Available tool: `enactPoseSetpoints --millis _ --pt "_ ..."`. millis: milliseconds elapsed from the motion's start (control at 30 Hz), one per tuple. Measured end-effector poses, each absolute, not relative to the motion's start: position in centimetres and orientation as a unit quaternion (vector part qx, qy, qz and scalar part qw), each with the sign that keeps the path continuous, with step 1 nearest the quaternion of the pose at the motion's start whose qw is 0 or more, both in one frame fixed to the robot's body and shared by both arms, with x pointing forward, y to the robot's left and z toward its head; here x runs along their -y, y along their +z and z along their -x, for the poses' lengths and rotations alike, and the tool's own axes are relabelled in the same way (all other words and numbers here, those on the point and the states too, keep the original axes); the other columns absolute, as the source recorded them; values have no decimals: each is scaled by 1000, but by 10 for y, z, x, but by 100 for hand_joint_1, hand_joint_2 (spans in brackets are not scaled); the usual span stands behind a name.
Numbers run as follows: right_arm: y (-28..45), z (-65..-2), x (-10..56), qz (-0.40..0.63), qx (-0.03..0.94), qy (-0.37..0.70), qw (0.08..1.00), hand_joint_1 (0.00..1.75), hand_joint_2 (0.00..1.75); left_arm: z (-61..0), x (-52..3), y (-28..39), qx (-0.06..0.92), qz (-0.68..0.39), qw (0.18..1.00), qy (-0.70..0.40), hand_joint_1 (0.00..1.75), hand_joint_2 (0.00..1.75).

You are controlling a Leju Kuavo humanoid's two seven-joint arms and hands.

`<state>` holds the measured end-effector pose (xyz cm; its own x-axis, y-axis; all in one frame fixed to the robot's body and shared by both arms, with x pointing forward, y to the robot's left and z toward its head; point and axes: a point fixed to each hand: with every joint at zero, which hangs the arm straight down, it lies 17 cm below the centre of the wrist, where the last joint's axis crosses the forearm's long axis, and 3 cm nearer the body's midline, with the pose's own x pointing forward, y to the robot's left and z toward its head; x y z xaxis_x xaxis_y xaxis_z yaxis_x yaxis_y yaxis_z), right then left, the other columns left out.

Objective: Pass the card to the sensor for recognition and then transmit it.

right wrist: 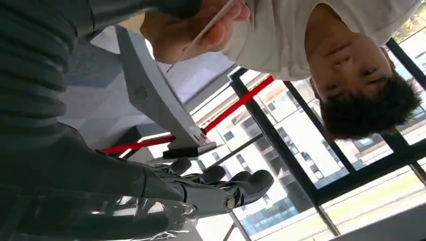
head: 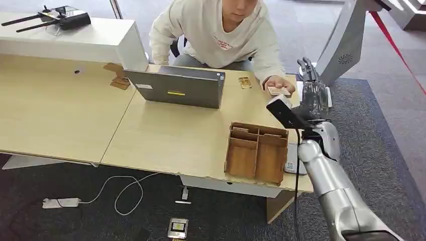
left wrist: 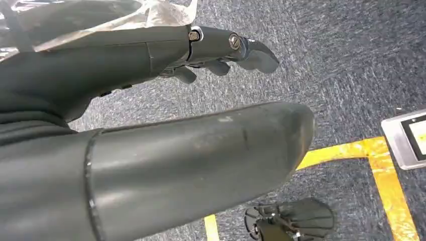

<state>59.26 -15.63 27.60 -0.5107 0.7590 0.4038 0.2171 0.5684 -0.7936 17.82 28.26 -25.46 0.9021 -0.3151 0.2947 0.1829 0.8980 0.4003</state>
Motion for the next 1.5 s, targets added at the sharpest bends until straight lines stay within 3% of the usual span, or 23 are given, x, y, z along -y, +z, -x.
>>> enactPoseSetpoints --millis 1033,1233,1500 --pt "257 -599 162 286 781 353 429 175 175 -178 -283 -255 175 -187 956 -142 0 0" --pt "262 -610 210 330 768 321 445 175 175 -175 -285 -255 175 -193 955 -140 0 0" --pt "235 -616 326 410 709 312 482 175 175 -167 -286 -257 171 -195 956 -139 0 0"
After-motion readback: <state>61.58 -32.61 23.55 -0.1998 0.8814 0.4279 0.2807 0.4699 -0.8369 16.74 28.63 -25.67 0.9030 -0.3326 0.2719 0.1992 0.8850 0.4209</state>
